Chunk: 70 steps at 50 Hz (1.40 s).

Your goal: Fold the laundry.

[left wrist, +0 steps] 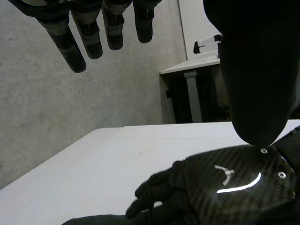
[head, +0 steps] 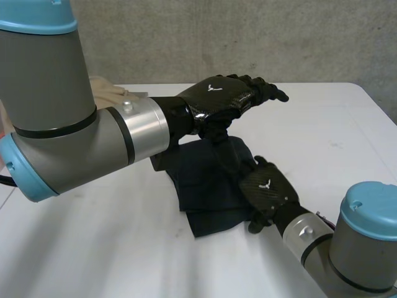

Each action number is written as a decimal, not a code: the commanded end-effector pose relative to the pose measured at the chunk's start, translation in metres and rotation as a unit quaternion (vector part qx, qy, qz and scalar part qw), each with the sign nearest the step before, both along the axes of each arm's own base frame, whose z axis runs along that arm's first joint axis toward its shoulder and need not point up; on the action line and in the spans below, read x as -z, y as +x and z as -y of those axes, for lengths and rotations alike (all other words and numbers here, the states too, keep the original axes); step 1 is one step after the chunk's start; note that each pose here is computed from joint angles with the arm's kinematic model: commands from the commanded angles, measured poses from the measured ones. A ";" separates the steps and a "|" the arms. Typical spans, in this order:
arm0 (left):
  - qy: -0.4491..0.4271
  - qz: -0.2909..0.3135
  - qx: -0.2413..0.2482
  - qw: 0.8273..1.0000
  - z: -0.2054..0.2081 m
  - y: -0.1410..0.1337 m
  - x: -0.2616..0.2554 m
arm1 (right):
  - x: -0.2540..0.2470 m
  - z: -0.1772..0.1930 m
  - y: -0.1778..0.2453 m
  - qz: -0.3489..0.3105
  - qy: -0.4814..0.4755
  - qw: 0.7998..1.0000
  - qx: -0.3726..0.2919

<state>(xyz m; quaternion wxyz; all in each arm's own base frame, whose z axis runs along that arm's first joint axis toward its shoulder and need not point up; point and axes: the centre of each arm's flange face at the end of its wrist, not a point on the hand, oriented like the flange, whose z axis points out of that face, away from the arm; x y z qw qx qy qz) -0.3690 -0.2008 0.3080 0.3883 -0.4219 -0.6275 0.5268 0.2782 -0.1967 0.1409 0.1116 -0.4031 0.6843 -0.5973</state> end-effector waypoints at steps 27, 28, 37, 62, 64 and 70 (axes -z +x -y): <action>-0.016 -0.009 -0.032 0.999 0.007 0.002 -0.003 | 0.017 0.055 -0.003 0.159 0.215 0.954 0.138; -0.016 -0.009 -0.032 0.999 0.007 0.002 -0.003 | 0.018 0.057 -0.002 0.160 0.213 0.954 0.136; -0.022 -0.013 -0.037 0.999 0.006 0.005 -0.005 | 0.020 0.090 0.004 0.158 0.179 0.961 0.142; -0.038 -0.036 -0.039 0.998 0.002 0.006 -0.016 | 0.007 0.333 -0.192 0.168 -0.048 0.870 0.461; -0.037 -0.035 -0.038 0.998 0.002 0.006 -0.015 | 0.007 0.339 -0.205 0.172 -0.061 0.861 0.474; -0.036 -0.034 -0.040 0.998 0.003 0.006 -0.013 | 0.007 0.348 -0.228 0.178 -0.081 0.849 0.491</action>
